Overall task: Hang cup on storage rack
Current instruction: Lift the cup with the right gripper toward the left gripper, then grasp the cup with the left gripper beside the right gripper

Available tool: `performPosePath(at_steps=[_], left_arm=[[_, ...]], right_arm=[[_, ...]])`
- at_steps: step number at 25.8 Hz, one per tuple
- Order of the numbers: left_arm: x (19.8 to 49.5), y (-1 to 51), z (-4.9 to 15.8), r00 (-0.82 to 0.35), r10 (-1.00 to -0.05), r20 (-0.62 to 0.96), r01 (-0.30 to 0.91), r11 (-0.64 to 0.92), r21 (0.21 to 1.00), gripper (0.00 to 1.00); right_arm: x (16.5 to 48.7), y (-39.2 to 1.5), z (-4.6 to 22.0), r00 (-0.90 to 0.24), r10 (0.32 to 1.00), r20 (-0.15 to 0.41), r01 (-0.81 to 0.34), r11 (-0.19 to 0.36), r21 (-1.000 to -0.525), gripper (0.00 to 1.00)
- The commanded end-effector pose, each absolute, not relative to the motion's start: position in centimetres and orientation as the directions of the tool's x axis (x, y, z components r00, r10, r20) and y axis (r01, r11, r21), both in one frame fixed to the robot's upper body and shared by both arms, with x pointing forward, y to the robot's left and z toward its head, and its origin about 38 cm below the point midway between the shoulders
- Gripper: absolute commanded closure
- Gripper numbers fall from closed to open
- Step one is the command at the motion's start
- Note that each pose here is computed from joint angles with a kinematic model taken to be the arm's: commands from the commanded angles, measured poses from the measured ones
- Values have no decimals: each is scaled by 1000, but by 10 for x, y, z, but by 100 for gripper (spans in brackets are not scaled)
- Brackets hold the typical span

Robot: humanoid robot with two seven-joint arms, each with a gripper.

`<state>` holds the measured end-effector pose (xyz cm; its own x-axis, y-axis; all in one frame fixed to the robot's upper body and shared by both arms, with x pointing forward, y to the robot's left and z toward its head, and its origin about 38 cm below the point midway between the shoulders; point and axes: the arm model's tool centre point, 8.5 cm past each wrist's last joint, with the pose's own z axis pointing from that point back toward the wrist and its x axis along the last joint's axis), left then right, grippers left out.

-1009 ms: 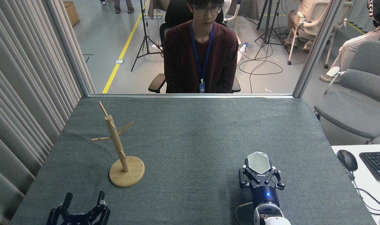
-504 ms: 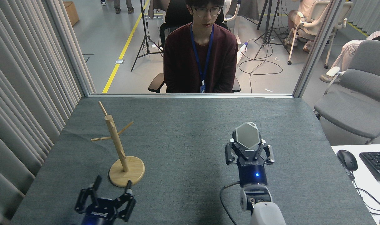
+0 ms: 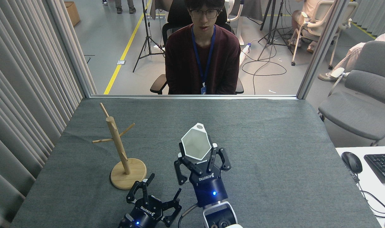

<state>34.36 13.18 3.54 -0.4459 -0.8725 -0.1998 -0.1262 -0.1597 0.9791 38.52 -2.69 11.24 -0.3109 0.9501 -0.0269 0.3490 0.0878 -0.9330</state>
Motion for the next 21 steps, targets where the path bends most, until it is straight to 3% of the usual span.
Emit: performPosePath(at_steps=[1,9,21], left_arm=[[350,129,37,-450,-868,-209,-134,-166,977,0],[367,128,50,-446,-864,-231,-169,-173,970,0],[363,110,51,-491,-839,-234,-179,-166,970,0]], right_arm=[[370,-20,101,-323,946,-31,336,84,-938,49],[363,-9,92,-353,935,-34,317,85,-945,48],[360,-3,93,-367,930,-30,333,101,-938,48]])
